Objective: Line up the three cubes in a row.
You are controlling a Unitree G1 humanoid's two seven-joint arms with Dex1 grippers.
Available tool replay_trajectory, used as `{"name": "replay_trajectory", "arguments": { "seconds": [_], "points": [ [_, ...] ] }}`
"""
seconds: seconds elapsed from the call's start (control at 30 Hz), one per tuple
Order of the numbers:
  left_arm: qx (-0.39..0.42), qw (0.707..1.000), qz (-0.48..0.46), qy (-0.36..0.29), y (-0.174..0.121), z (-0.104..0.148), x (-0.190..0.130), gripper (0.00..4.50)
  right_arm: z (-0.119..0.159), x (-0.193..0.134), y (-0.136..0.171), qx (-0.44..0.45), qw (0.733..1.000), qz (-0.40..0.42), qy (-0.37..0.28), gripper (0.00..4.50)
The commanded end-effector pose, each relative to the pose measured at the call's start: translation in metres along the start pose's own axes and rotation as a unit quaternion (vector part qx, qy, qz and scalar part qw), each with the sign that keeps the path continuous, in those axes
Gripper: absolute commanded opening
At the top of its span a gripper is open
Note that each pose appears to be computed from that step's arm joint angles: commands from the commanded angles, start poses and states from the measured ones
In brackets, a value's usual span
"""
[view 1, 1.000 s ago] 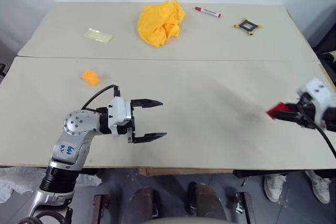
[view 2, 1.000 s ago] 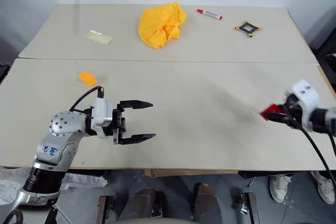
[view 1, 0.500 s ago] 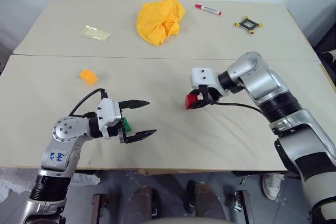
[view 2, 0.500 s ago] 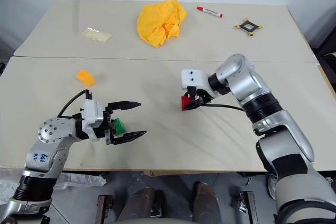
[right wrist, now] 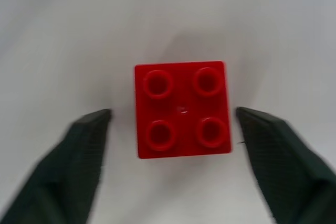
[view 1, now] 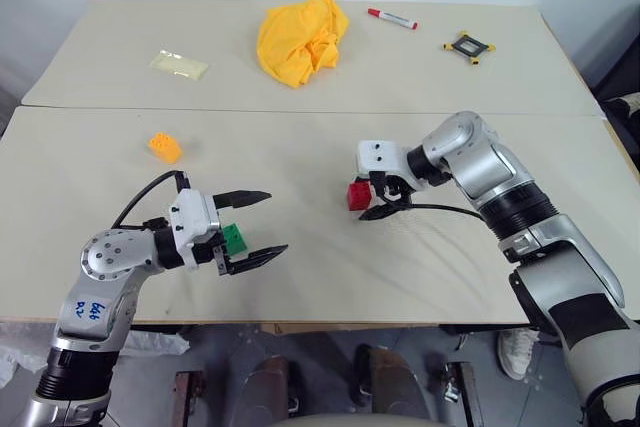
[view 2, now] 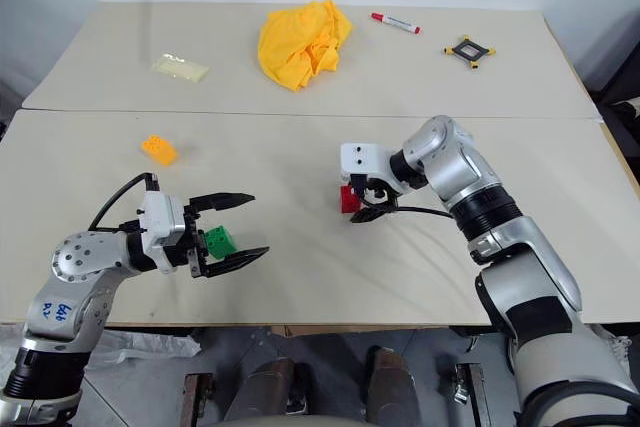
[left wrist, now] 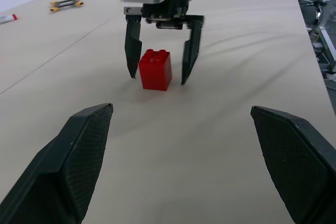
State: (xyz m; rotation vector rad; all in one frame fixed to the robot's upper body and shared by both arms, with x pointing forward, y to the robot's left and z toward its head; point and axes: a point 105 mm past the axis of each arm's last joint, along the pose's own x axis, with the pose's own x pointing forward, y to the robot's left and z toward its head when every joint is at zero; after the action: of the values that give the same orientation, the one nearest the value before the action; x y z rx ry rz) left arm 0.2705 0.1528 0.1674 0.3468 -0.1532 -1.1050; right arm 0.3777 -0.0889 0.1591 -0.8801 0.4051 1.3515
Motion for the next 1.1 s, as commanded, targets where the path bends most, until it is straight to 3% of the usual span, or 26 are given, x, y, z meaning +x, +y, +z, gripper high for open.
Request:
{"name": "replay_trajectory", "arguments": {
  "seconds": [0.03, 0.2, 0.33, 0.57, 0.77, 0.97, 1.1],
  "points": [
    [0.006, 0.997, 0.074, -0.009, 0.022, 0.009, -0.031, 4.50, 0.020, -0.038, -0.002, -0.024, 0.990, -0.025, -0.133, 4.47],
    [-0.029, 0.985, 0.169, 0.033, 0.033, -0.012, -0.095, 4.50, 0.010, -0.069, 0.028, -0.044, 0.959, -0.007, -0.279, 4.47],
    [-0.078, 0.967, 0.229, 0.079, 0.020, -0.040, -0.149, 4.50, -0.013, -0.063, 0.052, -0.014, 0.948, -0.012, -0.318, 4.47],
    [-0.152, 0.935, 0.302, 0.111, -0.011, -0.064, -0.199, 4.50, -0.037, -0.047, 0.079, 0.065, 0.914, -0.050, -0.396, 4.47],
    [-0.174, 0.955, 0.224, 0.091, -0.030, -0.055, -0.164, 4.50, -0.024, -0.048, 0.093, 0.040, 0.905, -0.055, -0.421, 4.47],
    [-0.155, 0.976, 0.141, 0.061, -0.013, -0.052, -0.101, 4.50, -0.020, -0.050, 0.106, -0.009, 0.912, -0.020, -0.409, 4.47],
    [-0.150, 0.982, 0.099, 0.065, -0.003, -0.066, -0.074, 4.50, -0.012, -0.049, 0.115, -0.024, 0.913, -0.001, -0.408, 4.47]
  ]
}}
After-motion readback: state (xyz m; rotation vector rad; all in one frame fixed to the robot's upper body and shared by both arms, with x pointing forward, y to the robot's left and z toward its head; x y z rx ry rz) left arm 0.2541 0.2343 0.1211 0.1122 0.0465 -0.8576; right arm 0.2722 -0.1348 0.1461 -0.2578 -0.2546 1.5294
